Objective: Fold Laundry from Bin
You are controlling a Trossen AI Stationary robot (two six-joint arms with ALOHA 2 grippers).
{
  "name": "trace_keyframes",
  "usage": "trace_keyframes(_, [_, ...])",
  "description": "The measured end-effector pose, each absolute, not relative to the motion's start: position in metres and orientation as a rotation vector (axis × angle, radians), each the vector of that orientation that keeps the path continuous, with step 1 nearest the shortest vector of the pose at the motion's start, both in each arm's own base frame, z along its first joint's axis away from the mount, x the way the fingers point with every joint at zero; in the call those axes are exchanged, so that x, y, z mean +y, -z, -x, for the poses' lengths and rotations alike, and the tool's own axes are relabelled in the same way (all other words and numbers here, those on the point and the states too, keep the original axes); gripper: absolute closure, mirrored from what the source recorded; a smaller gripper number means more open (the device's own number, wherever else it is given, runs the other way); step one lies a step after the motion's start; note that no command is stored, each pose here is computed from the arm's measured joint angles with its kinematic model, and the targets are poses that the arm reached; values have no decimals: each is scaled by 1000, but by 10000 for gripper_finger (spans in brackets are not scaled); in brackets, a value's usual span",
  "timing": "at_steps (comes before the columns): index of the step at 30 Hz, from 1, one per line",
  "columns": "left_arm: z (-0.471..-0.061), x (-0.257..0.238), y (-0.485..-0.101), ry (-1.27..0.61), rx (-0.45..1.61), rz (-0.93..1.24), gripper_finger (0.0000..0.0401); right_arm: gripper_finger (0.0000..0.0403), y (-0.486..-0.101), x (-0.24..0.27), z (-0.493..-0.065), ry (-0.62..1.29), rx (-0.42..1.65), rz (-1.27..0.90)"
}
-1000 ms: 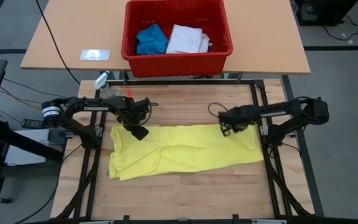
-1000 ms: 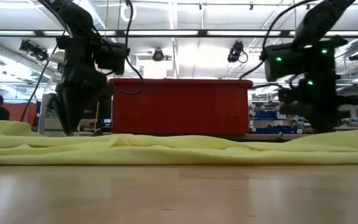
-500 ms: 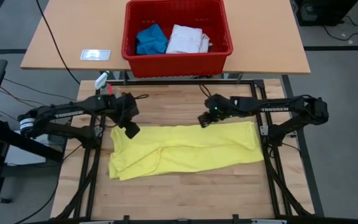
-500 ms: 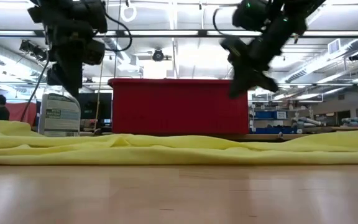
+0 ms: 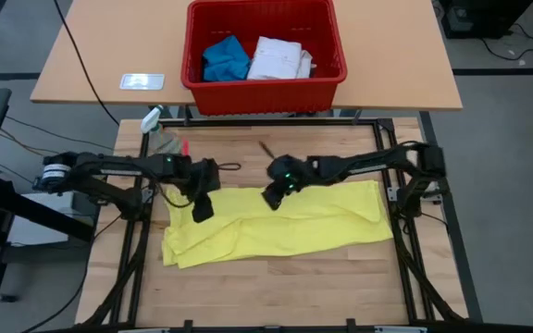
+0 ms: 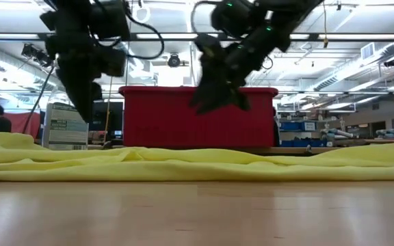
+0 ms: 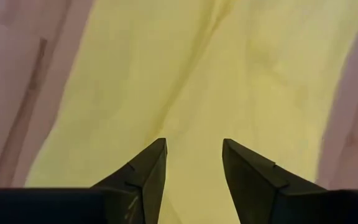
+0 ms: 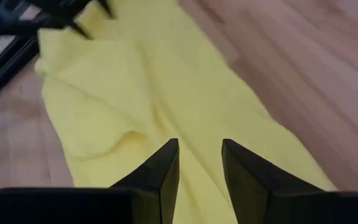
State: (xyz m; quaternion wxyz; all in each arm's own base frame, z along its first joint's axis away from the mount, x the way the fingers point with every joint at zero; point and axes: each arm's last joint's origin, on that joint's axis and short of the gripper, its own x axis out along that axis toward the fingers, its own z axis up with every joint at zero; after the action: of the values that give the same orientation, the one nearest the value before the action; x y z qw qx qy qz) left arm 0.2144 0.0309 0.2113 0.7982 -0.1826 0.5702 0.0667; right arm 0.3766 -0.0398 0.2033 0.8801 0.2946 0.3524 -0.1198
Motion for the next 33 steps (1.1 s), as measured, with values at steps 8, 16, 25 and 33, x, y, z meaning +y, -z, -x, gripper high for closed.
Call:
trace_keyframes(8, [-233,35,-175,-93,1376,273,245,273,-213,-29,-409,207,691,-521])
trace_keyframes(16, [-248,39,-152,4,1388,269,296,274,-213,-30,-408,233,688,-506])
trace_keyframes(25, [-247,37,-166,29,1364,337,394,275,-210,-21,-409,215,705,-494])
trace_keyframes(33, [-249,35,-222,42,1170,288,399,248,-198,-9,-433,45,545,-391])
